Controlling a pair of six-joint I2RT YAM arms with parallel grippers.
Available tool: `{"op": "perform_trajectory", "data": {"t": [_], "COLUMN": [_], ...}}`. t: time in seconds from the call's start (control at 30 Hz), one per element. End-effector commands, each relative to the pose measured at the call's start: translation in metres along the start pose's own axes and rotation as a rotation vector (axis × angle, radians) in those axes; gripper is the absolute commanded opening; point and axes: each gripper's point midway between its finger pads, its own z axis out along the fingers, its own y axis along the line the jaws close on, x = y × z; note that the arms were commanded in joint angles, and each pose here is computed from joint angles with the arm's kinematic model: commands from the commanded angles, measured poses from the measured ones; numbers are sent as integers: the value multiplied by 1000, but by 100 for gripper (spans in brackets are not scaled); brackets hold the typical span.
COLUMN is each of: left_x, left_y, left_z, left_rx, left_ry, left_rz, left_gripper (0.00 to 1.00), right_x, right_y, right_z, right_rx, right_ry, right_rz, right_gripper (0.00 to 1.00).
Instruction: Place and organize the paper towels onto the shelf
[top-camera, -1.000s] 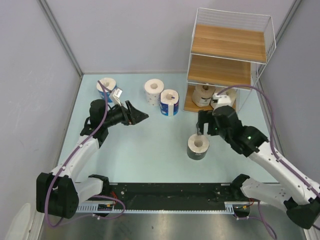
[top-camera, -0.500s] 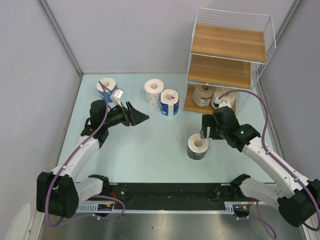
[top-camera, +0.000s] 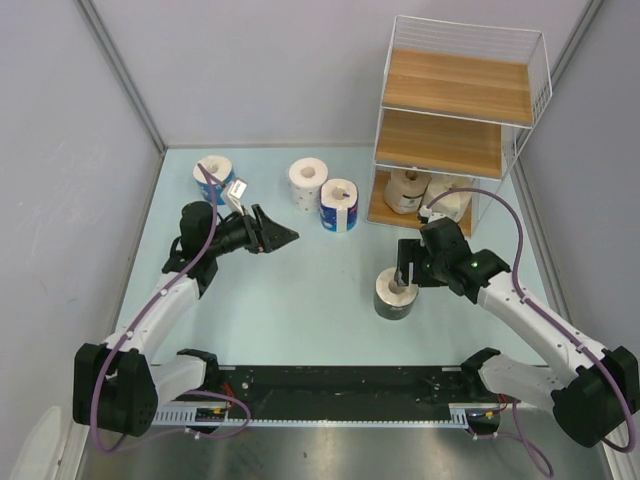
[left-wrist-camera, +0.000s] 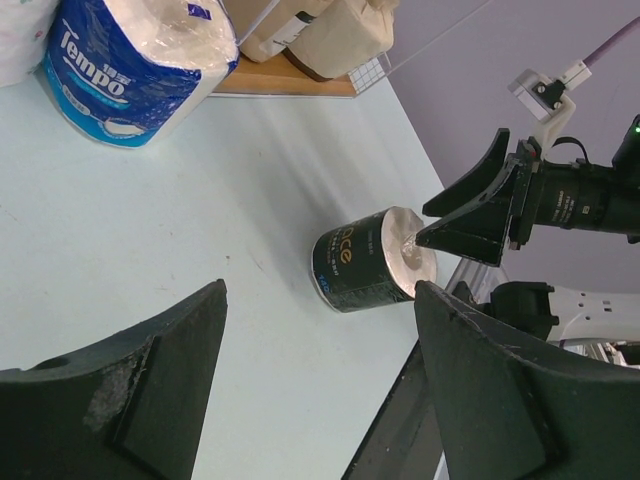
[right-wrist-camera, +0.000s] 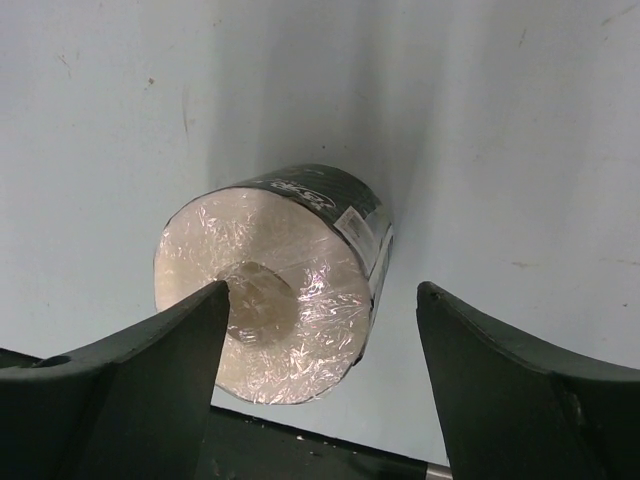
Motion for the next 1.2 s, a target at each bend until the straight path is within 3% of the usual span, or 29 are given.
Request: {"op": "perform_trajectory", "data": {"t": [0.0, 0.33, 0.6, 0.67, 0.97, 1.17], "left_x": [-6, -1, -1, -1, -1, -1], "left_y": [-6, 0, 4, 5, 5, 7], "left_z": [-2, 1, 1, 1, 0, 1], "left_rx": [20, 14, 3, -7, -12, -20], "left_ry": [-7, 7, 14, 12, 16, 16], "left_rz": [24, 11, 18, 18, 29, 26], "left_gripper": [80, 80, 80, 81, 81, 81], "right_x": [4, 19, 30, 29, -7, -62], "right_y": [6, 0, 0, 2, 21, 29], "right_z": [3, 4, 20, 21, -6, -50], "right_rx": [-31, 6, 33, 30, -63, -76], "right_ry": [36, 98, 165, 154, 2, -177], "right_rz": [9, 37, 21, 12, 3, -37], "right_gripper": [78, 73, 64, 58, 37, 33]}}
